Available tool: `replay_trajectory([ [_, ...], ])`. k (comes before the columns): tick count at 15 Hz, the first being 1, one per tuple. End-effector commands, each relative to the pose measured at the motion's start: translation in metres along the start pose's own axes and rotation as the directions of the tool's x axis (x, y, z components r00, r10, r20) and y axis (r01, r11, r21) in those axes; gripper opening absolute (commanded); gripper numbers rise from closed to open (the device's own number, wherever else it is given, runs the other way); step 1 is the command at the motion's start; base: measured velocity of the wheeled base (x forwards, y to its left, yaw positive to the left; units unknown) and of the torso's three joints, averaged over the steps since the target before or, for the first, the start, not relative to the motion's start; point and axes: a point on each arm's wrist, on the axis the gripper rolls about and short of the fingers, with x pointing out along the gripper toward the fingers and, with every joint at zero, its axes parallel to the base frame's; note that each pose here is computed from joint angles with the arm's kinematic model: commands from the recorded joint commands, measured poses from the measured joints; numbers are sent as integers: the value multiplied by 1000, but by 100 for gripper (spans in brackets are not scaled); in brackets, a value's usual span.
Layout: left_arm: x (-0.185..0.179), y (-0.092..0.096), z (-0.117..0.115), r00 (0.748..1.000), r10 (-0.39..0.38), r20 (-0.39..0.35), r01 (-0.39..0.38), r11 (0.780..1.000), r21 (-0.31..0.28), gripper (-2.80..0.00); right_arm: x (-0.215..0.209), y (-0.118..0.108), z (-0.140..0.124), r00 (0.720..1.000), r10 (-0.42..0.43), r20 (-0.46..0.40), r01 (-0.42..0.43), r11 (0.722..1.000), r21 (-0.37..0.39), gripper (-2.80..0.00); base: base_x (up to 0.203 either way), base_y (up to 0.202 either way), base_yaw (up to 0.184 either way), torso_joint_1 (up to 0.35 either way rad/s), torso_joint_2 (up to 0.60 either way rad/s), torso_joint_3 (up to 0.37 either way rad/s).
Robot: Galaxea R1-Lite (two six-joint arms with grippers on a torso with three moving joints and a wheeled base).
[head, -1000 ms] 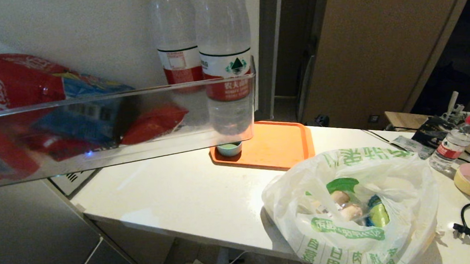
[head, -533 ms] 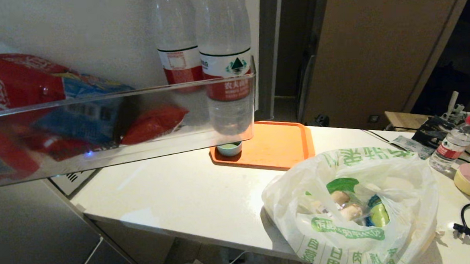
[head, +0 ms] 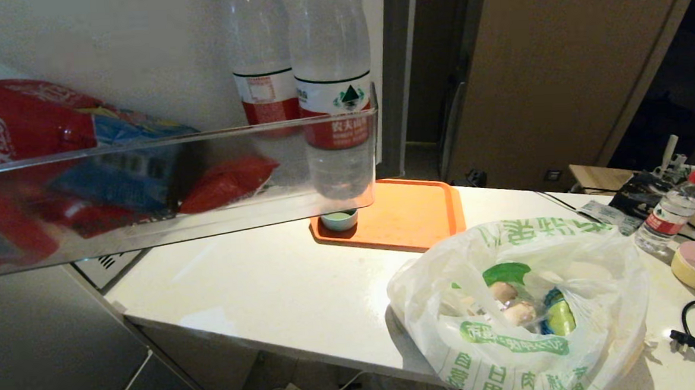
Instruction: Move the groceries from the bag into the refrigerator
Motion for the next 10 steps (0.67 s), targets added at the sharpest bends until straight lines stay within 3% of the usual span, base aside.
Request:
replay_trajectory([
  [1, -14, -1, 18, 997, 47, 62, -47, 999, -3, -280, 0, 0, 0, 1000, 1, -1, -1, 1000, -1, -280, 0, 0, 0, 0, 0, 0],
  [4, -26, -2, 26, 994, 67, 87, -70, 997, 27, -280, 0, 0, 0, 1000, 1, -1, -1, 1000, -1, -280, 0, 0, 0, 0, 0, 0],
  [7, -38, -5, 37, 982, 52, 184, -60, 997, 43, -280, 0, 0, 0, 1000, 2, -1, -2, 1000, -1, -280, 0, 0, 0, 0, 0, 0],
  [10, -65, -4, 37, 980, 85, 179, -93, 995, 36, -280, 0, 0, 0, 1000, 0, -1, 0, 1000, -1, -280, 0, 0, 0, 0, 0, 0],
])
